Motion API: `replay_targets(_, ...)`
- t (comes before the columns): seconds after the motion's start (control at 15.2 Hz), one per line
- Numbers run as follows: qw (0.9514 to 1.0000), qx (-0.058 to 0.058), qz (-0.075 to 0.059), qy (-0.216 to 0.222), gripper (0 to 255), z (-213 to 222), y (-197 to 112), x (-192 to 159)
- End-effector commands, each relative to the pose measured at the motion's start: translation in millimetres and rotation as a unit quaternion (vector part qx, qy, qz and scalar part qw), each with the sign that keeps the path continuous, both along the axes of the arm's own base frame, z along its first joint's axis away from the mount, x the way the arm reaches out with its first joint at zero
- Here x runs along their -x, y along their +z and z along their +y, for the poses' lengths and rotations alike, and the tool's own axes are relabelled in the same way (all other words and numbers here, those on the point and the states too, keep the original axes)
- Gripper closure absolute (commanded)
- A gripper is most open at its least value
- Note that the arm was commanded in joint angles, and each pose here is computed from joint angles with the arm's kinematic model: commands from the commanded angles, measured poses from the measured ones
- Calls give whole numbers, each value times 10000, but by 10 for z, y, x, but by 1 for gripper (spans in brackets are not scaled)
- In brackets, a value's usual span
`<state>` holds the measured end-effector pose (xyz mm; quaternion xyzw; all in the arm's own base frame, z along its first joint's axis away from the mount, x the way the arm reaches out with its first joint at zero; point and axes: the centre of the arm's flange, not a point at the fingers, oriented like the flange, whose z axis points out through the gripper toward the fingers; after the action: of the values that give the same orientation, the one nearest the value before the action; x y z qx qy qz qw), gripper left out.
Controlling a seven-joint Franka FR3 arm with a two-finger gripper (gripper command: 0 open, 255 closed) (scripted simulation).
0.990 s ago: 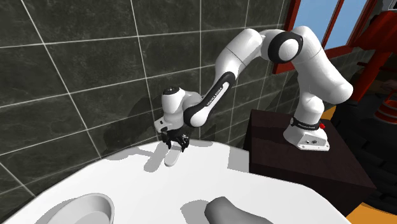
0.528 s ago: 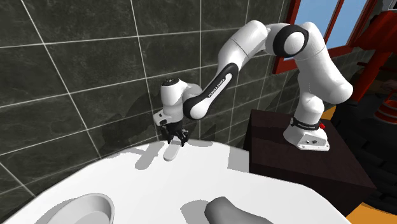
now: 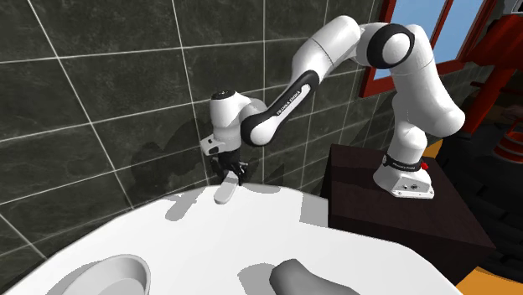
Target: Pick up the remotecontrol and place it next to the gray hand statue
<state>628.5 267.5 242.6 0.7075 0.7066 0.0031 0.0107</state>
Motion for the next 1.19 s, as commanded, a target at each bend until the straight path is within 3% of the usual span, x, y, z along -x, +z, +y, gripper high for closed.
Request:
replay_targets(0.0, 10000, -1, 0, -1, 255, 7, 125, 0)
replay_targets(0.59, 10000, -1, 0, -1, 255, 7, 580, 1)
replay_targets(1.12, 10000, -1, 0, -1, 255, 27, 588, 1056)
